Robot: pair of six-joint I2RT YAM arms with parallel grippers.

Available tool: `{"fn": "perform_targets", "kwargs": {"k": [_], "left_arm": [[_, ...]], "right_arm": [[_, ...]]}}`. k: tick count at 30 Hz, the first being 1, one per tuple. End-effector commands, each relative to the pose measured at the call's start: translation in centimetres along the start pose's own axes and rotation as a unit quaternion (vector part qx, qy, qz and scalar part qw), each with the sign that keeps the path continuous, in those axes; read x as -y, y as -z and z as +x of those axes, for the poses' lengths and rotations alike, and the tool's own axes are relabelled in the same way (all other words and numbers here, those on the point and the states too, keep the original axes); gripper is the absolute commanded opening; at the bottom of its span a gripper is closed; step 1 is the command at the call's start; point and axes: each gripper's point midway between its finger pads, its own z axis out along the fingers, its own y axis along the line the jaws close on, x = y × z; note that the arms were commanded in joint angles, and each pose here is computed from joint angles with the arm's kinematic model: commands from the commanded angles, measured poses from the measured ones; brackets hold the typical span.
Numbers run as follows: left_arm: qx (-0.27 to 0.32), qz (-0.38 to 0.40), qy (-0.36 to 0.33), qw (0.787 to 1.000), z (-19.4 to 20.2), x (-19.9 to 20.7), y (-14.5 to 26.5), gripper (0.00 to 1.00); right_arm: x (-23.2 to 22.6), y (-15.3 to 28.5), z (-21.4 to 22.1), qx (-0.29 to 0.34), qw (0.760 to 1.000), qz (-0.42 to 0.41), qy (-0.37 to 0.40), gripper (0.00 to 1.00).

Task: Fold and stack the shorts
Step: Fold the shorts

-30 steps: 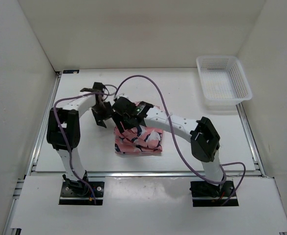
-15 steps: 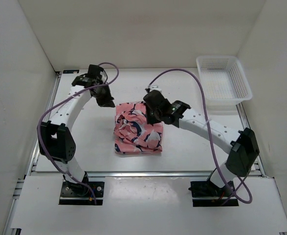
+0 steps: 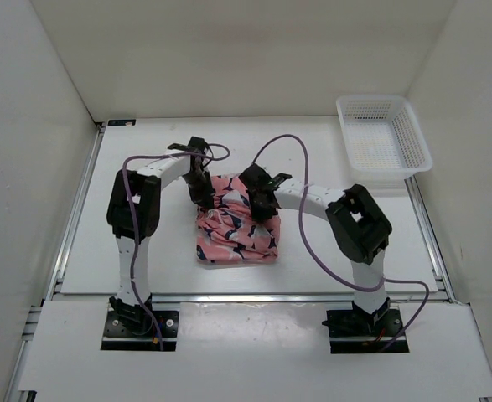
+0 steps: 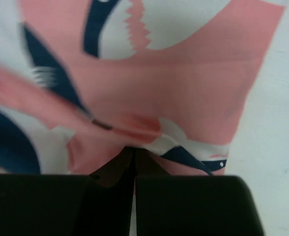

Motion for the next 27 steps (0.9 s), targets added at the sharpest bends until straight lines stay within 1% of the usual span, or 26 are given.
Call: {"fn": "perform_targets", "kwargs": {"k": [1,2,3,4,5,6,7,8,9,10,11,12,13,14,15,16,17,19,20,21,22,23,26,27], "left_arm": [[0.065,0.0,-0.018,0.998,-3.2,1.1,2.7,0.1],[0.066,0.0,-0.023,0.998,-3.3,1.1,3.0,0.1],[0.065,0.0,-0.023,0.998,-3.3,1.2,3.2,0.1],[0.072,0.004,-0.031,0.997,-3.4,1.5,4.1,0.1],[0.074,0.005,-0.031,0.997,-3.2,1.5,4.8,0.1],[0.085,0.012,-0.045,0.995,-3.3,2.3,6.0,0.1],[0.111,0.025,-0.058,0.992,-3.7,3.1,8.6,0.11],[0.114,0.027,-0.058,0.991,-3.3,3.2,10.0,0.16],[0.126,0.033,-0.068,0.989,-3.2,3.5,11.6,0.22],[0.155,0.05,-0.084,0.983,-3.1,4.5,14.6,0.29],[0.167,0.056,-0.086,0.981,-2.8,4.8,16.2,0.55],[0.173,0.059,-0.087,0.979,-2.2,4.8,17.6,0.64],[0.202,0.067,-0.095,0.973,-1.7,4.8,20.3,0.76],[0.217,0.068,-0.096,0.969,-1.4,4.7,21.7,0.82],[0.231,0.065,-0.095,0.966,-1.0,4.4,23.0,0.95],[0.251,0.07,-0.096,0.961,0.1,4.0,25.0,1.0],[0.264,0.07,-0.092,0.958,0.6,3.6,25.9,1.0],[0.294,0.056,-0.078,0.951,1.4,2.3,27.4,1.0],[0.309,0.058,-0.061,0.947,2.7,1.4,28.4,1.0],[0.328,0.049,-0.05,0.942,2.9,0.6,29.1,1.0],[0.338,0.048,-0.041,0.939,3.5,0.1,29.5,1.0],[0.353,0.054,-0.028,0.934,4.8,-0.8,30.4,1.0],[0.383,0.055,-0.014,0.922,6.3,-2.2,31.8,1.0],[0.4,0.063,-0.007,0.914,7.3,-2.8,32.8,1.0]], "right_arm": [[-0.1,-0.1,-2.2,0.025,1.0,-0.002,-0.012,0.0],[-0.4,0.4,-2.8,0.033,0.999,-0.007,-0.013,0.0],[0.2,1.0,-2.6,0.029,0.999,0.006,-0.012,0.0],[0.6,2.1,-3.3,0.043,0.999,0.016,-0.014,0.0],[0.8,4.5,-4.5,0.07,0.997,0.013,-0.018,0.03],[1.5,5.9,-4.9,0.087,0.996,0.024,-0.021,0.18],[2.1,7.4,-5.1,0.099,0.994,0.028,-0.024,0.31],[2.7,10.4,-5.6,0.13,0.991,0.022,-0.031,0.47],[3.3,11.9,-5.7,0.146,0.988,0.025,-0.035,0.77],[4.5,14.9,-6.1,0.179,0.982,0.034,-0.045,0.86],[5.5,15.8,-5.5,0.185,0.981,0.046,-0.047,0.92],[6.6,16.8,-5.5,0.194,0.978,0.054,-0.061,0.99],[8.3,18.6,-5.2,0.206,0.974,0.062,-0.075,0.99],[9.6,19.0,-4.6,0.206,0.972,0.076,-0.088,0.99],[10.9,19.6,-4.3,0.212,0.968,0.093,-0.101,0.99],[12.5,20.9,-4.2,0.228,0.961,0.1,-0.119,0.99],[13.7,20.9,-3.2,0.221,0.961,0.115,-0.123,0.99],[16.0,21.9,-2.5,0.227,0.954,0.133,-0.146,0.99],[16.7,22.0,-2.0,0.223,0.953,0.14,-0.151,0.99],[17.2,22.4,-1.9,0.229,0.949,0.141,-0.163,0.99],[18.0,22.0,-1.3,0.217,0.949,0.154,-0.168,0.99],[18.2,22.4,-0.7,0.214,0.949,0.155,-0.172,0.99],[19.2,22.6,0.4,0.212,0.945,0.171,-0.182,0.99],[19.3,22.4,0.9,0.211,0.944,0.172,-0.186,0.99]]}}
